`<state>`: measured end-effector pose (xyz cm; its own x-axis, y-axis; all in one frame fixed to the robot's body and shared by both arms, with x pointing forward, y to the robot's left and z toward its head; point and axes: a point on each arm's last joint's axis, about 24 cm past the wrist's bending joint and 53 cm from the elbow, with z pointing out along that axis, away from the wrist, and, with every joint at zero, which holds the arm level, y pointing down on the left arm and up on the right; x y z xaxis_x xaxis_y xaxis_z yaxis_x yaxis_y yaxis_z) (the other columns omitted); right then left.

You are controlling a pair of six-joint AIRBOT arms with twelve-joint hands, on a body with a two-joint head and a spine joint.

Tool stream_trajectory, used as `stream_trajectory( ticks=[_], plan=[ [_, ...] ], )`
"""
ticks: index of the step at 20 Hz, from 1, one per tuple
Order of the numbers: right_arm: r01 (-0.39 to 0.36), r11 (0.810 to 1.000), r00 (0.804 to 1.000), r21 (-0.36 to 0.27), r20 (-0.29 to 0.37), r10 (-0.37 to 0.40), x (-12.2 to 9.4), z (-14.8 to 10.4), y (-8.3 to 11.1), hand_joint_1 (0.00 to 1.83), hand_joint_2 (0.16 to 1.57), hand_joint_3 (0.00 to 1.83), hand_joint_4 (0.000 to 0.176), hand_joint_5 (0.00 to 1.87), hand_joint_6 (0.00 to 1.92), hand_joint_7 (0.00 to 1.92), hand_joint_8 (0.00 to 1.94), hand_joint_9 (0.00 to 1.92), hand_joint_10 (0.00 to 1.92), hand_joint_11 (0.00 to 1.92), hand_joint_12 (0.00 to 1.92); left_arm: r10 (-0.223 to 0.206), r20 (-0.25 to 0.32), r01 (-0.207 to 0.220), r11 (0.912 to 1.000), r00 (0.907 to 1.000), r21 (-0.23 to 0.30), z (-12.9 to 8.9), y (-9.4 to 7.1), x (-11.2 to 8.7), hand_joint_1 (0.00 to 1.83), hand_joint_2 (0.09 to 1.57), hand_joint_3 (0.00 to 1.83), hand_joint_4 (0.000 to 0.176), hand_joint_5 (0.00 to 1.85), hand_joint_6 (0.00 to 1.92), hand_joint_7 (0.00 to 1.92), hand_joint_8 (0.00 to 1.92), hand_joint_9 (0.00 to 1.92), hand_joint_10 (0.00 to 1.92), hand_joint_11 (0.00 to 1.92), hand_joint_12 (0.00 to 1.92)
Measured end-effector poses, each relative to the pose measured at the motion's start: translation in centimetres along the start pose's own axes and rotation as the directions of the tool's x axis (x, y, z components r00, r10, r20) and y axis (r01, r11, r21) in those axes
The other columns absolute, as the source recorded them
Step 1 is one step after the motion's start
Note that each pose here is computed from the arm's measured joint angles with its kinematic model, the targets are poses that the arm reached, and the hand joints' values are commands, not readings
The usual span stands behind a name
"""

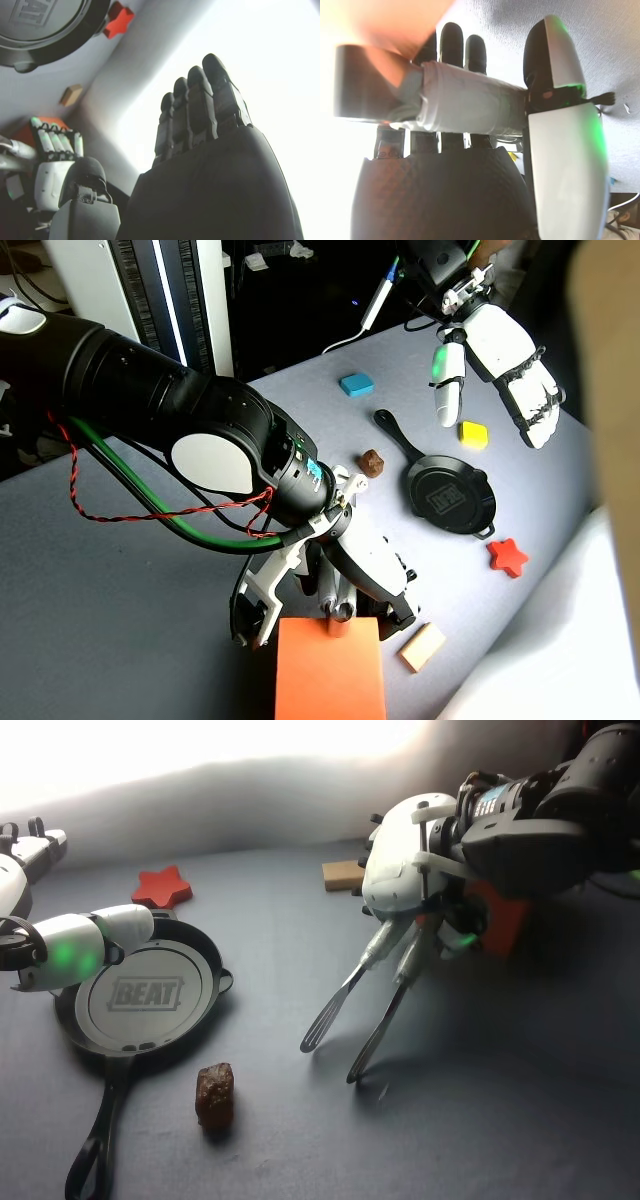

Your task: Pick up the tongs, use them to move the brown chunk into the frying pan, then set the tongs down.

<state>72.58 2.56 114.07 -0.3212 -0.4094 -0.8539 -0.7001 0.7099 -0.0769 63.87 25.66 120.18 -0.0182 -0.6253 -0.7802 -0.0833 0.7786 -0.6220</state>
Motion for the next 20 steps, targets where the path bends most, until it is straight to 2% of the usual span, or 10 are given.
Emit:
stream_trajectory(
  ticks=[4,6,7,10,13,16,17,19,20],
  plan=[
    [-0.027,1.0,1.0,-0.003,0.01,0.027,-0.6,-0.8,0.0,1.03,1.18,0.02,0.0,0.84,0.06,0.93,0.02,0.87,0.12,0.41,1.35,0.0,0.0,0.0,1.0,1.0,0.0,0.0,0.0,0.0,0.0,1.15,0.01,0.0,0.13,0.0,0.18,0.0,0.16,0.0,0.0,0.5],
    [-0.072,0.997,0.997,-0.01,0.004,0.072,-0.8,-1.5,0.3,1.01,1.21,0.02,0.0,0.83,0.05,0.93,0.01,0.86,0.11,0.38,1.37,0.0,0.001,0.0,1.0,1.0,0.0,0.0,0.0,0.0,0.0,1.15,0.0,0.0,0.13,0.0,0.18,0.0,0.16,0.0,0.0,0.47],
    [-0.094,0.995,0.996,-0.014,0.005,0.094,-1.1,-1.9,0.5,1.01,1.21,0.02,0.0,0.84,0.05,0.94,0.01,0.87,0.11,0.39,1.37,0.0,0.0,0.0,1.0,1.0,0.0,0.0,0.0,0.0,0.0,1.14,0.0,0.0,0.14,0.01,0.19,0.01,0.18,0.01,0.0,0.52],
    [-0.193,0.981,0.981,-0.025,0.026,0.194,-2.7,-3.1,0.7,1.02,1.2,0.01,0.0,0.86,0.05,0.96,0.02,0.89,0.12,0.42,1.35,0.0,0.0,0.0,1.0,1.0,0.0,0.0,0.0,0.0,0.0,1.14,0.0,0.0,0.13,0.0,0.18,0.0,0.16,0.0,0.0,0.49],
    [-0.31,0.95,0.95,-0.036,0.029,0.311,-3.4,-4.3,1.0,1.04,1.2,0.0,0.0,0.87,0.05,0.96,0.01,0.9,0.11,0.44,1.33,0.0,0.0,0.0,1.0,1.0,0.0,0.0,0.0,0.0,0.0,1.15,0.0,0.0,0.13,0.0,0.18,0.0,0.17,0.0,0.0,0.49],
    [-0.442,0.896,0.896,-0.039,0.026,0.443,-3.7,-5.8,1.1,1.03,1.2,0.0,0.0,0.87,0.05,0.96,0.01,0.9,0.11,0.44,1.33,0.0,0.0,0.0,1.0,1.0,0.0,0.0,0.0,0.0,0.0,1.16,0.01,0.0,0.13,0.0,0.18,0.0,0.17,0.0,0.0,0.49],
    [-0.48,0.877,0.876,-0.027,0.043,0.48,-3.8,-6.2,1.0,1.04,1.2,0.0,0.0,0.88,0.05,0.97,0.01,0.91,0.11,0.44,1.34,0.0,0.001,0.0,1.0,1.0,0.0,0.0,0.0,0.0,0.0,1.16,0.0,0.0,0.12,0.0,0.18,0.0,0.16,0.0,0.0,0.49],
    [-0.508,0.861,0.858,0.029,0.105,0.503,-4.1,-7.1,0.2,1.04,1.2,0.0,0.0,0.88,0.04,0.97,0.01,0.91,0.11,0.45,1.34,0.001,0.001,-0.001,1.0,1.0,0.0,0.0,0.0,0.0,0.0,1.16,0.01,0.0,0.12,0.0,0.18,0.0,0.16,0.0,0.0,0.49],
    [-0.535,0.844,0.84,0.042,0.127,0.527,-4.1,-7.5,-0.1,1.05,1.2,0.0,0.0,0.88,0.04,0.97,0.01,0.91,0.11,0.45,1.34,0.001,0.002,-0.001,1.0,1.0,-0.001,0.0,0.0,0.0,0.0,1.16,0.0,0.0,0.13,0.0,0.19,0.0,0.17,0.0,0.0,0.52]
  ],
)
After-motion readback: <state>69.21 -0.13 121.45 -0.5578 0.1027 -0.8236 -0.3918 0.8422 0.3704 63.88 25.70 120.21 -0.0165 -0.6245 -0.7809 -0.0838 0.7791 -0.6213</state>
